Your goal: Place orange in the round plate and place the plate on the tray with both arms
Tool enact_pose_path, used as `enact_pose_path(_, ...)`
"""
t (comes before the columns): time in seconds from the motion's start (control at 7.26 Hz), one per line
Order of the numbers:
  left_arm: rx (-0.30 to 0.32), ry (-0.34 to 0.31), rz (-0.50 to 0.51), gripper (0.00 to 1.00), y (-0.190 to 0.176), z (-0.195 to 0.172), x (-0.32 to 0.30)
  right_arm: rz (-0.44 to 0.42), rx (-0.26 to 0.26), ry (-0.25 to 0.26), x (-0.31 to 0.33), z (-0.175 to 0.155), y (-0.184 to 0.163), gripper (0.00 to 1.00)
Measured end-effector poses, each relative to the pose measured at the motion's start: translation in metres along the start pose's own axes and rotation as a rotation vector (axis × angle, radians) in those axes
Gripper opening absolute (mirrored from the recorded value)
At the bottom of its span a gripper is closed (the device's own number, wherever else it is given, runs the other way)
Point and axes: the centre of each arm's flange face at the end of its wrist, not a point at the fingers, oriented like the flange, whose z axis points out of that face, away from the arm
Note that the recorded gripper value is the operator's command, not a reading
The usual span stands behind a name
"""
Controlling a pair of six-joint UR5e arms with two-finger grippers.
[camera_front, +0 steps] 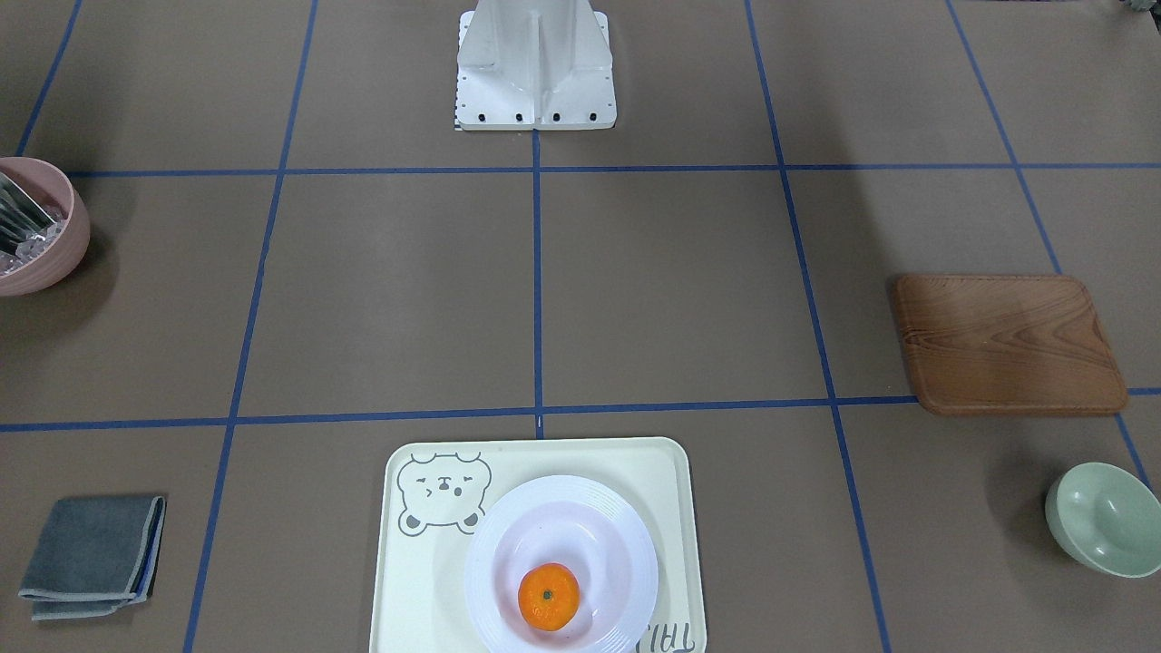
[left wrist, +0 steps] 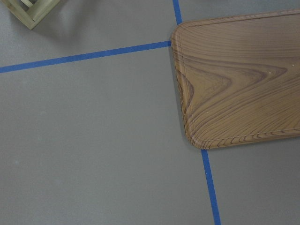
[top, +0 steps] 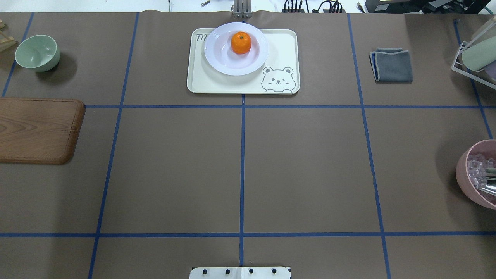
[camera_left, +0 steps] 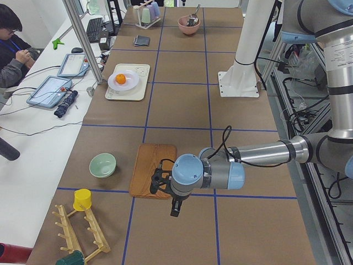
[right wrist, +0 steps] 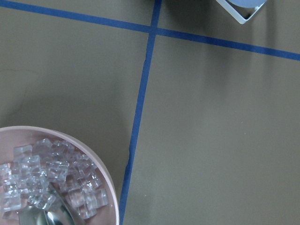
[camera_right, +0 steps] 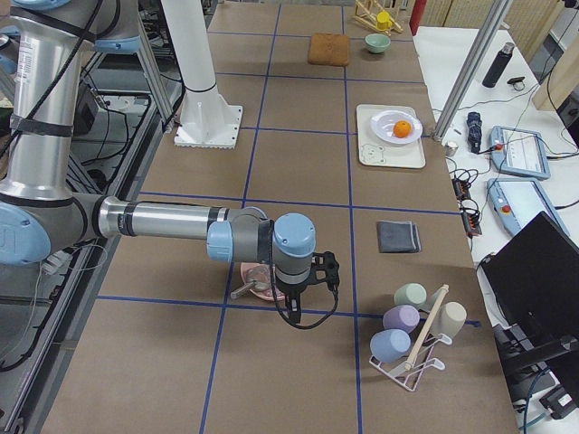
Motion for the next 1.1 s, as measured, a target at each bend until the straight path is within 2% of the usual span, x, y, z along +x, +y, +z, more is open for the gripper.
enact_pose_path(1.1, -0.017, -0.005, -0.02, 0.98, 0.012, 0.006, -0.006, 0.007, -0.008, -0.003, 0.003, 0.004, 0.003, 1.0)
